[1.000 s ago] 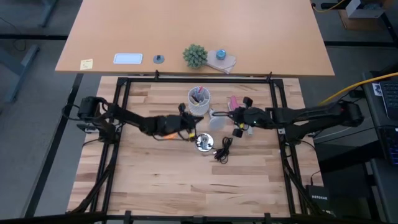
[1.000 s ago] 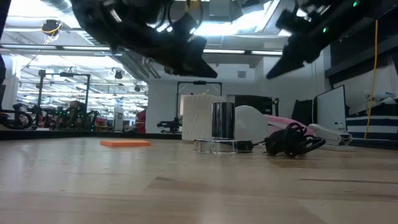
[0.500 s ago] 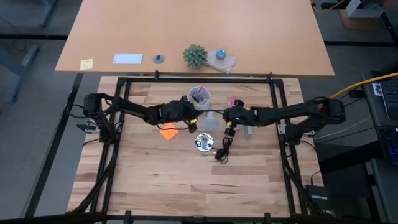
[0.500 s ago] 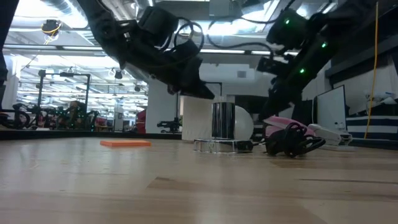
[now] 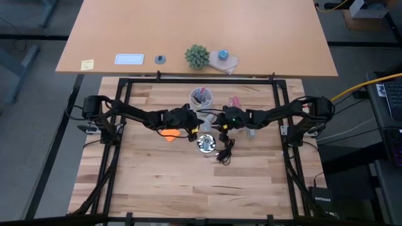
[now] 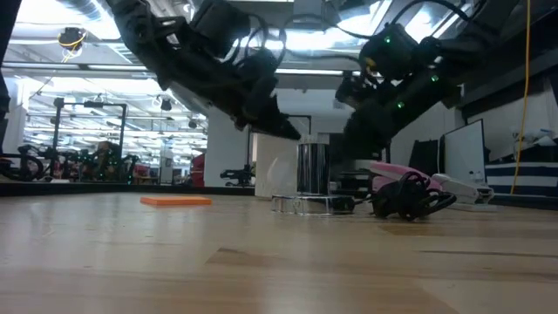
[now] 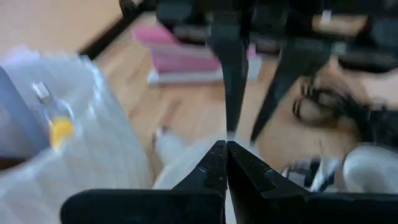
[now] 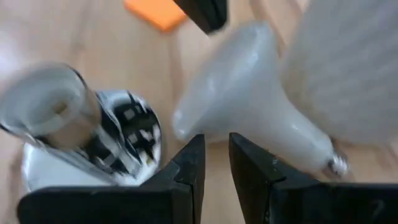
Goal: Screw lightbulb
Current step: Insert the lightbulb into the lamp
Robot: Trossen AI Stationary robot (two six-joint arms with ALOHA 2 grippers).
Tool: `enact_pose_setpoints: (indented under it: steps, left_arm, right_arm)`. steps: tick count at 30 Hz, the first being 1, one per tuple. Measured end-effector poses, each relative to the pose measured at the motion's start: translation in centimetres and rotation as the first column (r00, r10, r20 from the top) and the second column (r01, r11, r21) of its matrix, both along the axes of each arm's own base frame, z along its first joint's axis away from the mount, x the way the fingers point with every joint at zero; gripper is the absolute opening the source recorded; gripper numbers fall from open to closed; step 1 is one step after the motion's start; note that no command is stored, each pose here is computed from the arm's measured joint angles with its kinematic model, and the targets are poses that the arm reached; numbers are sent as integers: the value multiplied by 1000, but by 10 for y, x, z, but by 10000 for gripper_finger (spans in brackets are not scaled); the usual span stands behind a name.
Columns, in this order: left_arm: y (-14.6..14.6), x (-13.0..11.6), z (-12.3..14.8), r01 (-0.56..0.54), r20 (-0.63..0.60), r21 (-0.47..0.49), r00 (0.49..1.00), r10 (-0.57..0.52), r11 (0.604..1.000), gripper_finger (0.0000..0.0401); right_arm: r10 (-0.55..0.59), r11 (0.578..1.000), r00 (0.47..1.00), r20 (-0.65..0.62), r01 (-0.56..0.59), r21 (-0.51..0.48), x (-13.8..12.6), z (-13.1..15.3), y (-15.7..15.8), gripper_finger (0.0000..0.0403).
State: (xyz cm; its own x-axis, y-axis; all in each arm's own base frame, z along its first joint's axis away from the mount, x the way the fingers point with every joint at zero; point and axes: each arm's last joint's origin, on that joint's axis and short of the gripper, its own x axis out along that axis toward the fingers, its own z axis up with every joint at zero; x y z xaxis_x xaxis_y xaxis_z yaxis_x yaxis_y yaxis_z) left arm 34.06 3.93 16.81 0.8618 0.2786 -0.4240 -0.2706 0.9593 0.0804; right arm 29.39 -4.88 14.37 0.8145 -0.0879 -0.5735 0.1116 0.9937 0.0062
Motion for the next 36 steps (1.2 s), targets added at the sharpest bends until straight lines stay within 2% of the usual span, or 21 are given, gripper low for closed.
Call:
enact_pose_setpoints:
  steps: [4,10,16,20,22,25,30,36]
  left_arm:
    - [-4,-1,10,3,38,-6,999,-3,1000,1]
    - [-12,-2,18,11,76,-43,997,-8,999,1]
    - [-13,-3,17,-16,83,-105,996,25,994,1]
    - [-10,-3,18,-75,87,-49,993,79,996,1]
    - [-5,-4,18,-104,87,-39,990,107,994,1]
    - [4,-3,21,-133,122,-39,983,136,990,1]
    - [17,0,21,-155,177,-46,971,161,987,1]
    - [20,12,9,-123,154,-64,979,131,990,1]
  right_arm:
    - [43,999,990,135,-43,1,7,12,0,76]
    - [47,999,990,134,-47,1,24,33,-3,76]
    - [47,998,999,-16,-47,31,30,51,-4,76]
    - [52,997,974,-222,-40,59,25,56,-3,76]
    - [68,997,956,-284,-53,59,23,59,-3,76]
    - [76,996,946,-314,-61,60,21,59,-2,76]
    - [75,997,954,-290,-63,52,23,60,-3,76]
    - [74,997,968,-241,-66,40,27,63,-3,76]
